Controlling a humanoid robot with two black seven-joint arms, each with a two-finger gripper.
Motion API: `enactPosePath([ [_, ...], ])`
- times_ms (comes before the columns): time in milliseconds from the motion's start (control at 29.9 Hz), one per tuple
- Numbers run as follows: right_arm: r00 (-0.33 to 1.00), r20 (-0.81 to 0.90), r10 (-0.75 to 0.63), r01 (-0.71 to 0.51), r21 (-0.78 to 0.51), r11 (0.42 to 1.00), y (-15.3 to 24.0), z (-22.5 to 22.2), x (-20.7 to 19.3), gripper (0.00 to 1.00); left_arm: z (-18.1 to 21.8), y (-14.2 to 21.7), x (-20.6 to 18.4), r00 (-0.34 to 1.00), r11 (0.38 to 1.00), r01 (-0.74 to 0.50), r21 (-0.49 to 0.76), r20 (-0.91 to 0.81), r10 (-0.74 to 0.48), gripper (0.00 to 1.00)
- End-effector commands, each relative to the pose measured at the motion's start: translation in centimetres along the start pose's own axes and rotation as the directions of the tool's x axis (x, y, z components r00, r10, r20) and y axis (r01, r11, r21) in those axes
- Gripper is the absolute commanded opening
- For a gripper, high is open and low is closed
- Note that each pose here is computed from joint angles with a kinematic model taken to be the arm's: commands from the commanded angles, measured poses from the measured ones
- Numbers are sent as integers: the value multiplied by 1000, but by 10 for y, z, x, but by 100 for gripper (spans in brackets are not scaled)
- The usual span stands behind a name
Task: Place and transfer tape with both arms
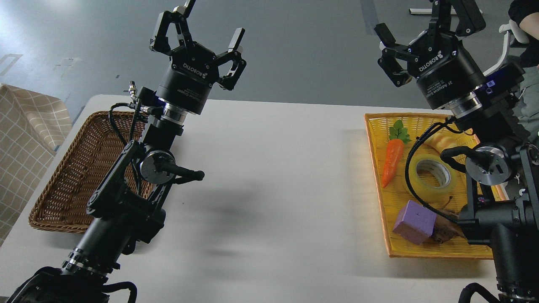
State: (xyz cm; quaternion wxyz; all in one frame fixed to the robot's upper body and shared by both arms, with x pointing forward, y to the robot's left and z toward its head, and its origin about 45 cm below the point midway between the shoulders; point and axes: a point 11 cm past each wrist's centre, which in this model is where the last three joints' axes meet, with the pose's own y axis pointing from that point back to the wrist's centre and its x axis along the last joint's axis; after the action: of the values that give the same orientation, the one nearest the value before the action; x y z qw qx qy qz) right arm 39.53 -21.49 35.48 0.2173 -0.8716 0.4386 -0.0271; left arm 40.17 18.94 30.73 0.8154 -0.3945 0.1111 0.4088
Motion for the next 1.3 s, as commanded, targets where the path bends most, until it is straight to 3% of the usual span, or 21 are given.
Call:
enactPosePath([
  [0,1000,-2,-4,4,0,1000,0,-1,-1,100,-6,-1,-1,1000,1000,-11,10,-5,11,98],
  [1270,1000,12,-20,20,-23,1000,13,10,-13,100,-17,8,-5,999,999,17,31,-33,-16,98],
])
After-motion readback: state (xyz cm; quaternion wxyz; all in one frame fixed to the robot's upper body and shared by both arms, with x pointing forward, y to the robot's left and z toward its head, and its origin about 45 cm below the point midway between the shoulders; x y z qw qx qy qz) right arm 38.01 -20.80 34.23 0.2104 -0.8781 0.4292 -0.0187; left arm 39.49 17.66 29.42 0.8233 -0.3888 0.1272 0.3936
